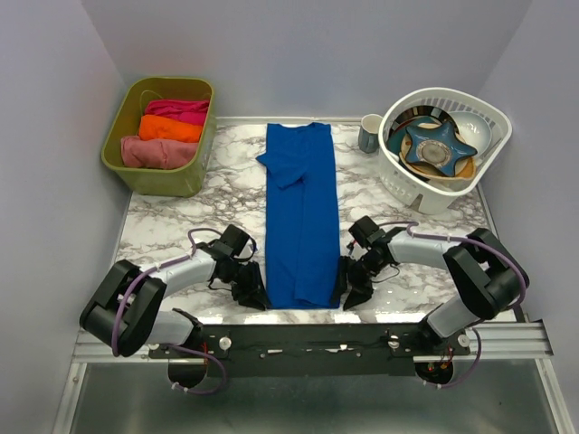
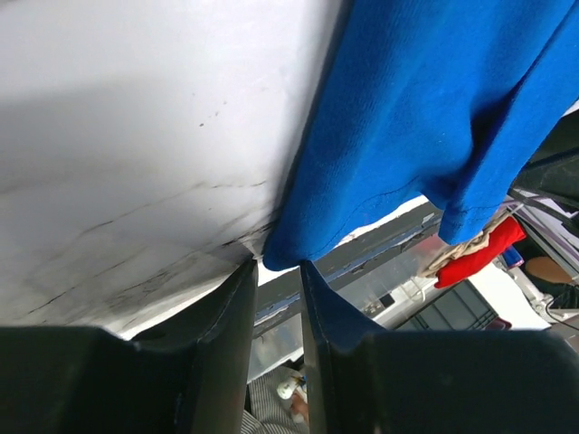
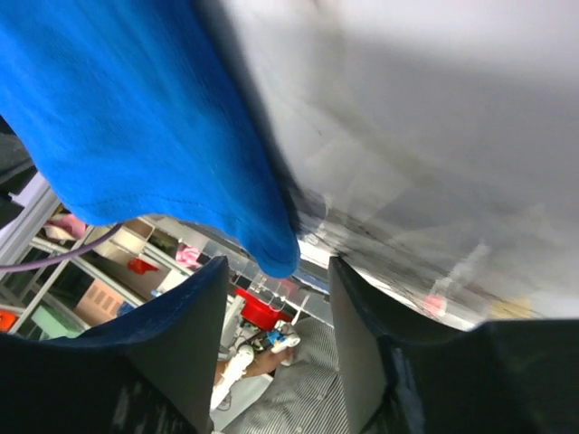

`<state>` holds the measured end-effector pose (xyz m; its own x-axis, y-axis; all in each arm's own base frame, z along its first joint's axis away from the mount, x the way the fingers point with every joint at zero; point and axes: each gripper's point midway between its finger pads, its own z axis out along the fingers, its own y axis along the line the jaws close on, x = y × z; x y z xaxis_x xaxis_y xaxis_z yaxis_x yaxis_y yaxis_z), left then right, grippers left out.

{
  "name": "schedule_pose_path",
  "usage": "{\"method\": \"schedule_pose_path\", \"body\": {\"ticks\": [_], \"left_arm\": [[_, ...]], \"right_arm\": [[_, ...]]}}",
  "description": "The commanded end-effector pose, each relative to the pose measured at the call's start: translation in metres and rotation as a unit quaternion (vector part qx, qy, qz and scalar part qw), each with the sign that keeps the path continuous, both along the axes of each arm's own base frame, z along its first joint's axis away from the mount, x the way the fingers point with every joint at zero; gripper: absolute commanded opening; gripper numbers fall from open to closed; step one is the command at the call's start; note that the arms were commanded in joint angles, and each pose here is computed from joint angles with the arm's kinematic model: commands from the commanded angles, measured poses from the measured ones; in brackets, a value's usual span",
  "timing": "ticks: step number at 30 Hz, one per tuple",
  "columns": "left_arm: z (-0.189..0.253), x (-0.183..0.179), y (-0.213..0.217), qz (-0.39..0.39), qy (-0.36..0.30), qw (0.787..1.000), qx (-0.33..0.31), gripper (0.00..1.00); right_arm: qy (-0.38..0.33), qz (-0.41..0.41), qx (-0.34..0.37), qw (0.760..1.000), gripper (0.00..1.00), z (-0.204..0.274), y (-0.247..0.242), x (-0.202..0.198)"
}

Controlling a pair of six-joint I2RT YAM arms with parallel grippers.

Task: Roll the t-shirts
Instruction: Roll the T-shirt to the center of the board.

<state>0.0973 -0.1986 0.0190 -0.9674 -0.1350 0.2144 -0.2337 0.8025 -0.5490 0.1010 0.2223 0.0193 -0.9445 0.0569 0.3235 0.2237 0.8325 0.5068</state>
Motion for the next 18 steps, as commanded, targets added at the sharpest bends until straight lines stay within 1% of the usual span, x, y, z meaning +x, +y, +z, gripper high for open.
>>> {"method": "schedule_pose_path", "body": {"ticks": [1,4,6,9,11,12,13,16,17,18], "left_arm": [[-0.028,-0.003,0.023,-0.002,-0.015,0.997,0.073,0.34],[-0.028,-0.003,0.023,-0.001,-0.015,0.997,0.072,0.30],[-0.028,-0.002,0.022,-0.001,-0.018,0.997,0.070,0.29],[-0.028,-0.001,0.022,-0.002,-0.021,0.997,0.068,0.24],[-0.027,-0.001,0.021,-0.003,-0.023,0.998,0.064,0.16],[-0.026,0.000,0.021,-0.002,-0.026,0.998,0.062,0.13],[-0.026,0.000,0.021,-0.001,-0.026,0.998,0.062,0.02],[-0.027,0.003,0.025,0.006,-0.031,0.997,0.074,0.00],[-0.027,0.004,0.025,0.009,-0.031,0.997,0.073,0.00],[-0.027,0.005,0.026,0.011,-0.032,0.997,0.073,0.00]], "right_arm": [[-0.017,-0.011,-0.103,0.995,0.55,-0.035,-0.023,0.009],[-0.008,-0.013,-0.110,0.994,0.54,-0.037,-0.024,0.008],[-0.001,-0.013,-0.123,0.992,0.49,-0.040,-0.028,0.006],[0.004,-0.006,-0.135,0.991,0.43,-0.044,-0.033,0.001],[0.005,0.006,-0.143,0.990,0.39,-0.049,-0.040,-0.004],[0.004,0.010,-0.142,0.990,0.39,-0.051,-0.041,-0.006],[0.001,0.017,-0.142,0.990,0.39,-0.052,-0.043,-0.007],[0.001,0.032,-0.144,0.989,0.36,-0.053,-0.050,-0.015],[0.001,0.036,-0.145,0.989,0.21,-0.052,-0.053,-0.017],[0.003,0.041,-0.149,0.988,0.01,-0.053,-0.058,-0.023]]}}
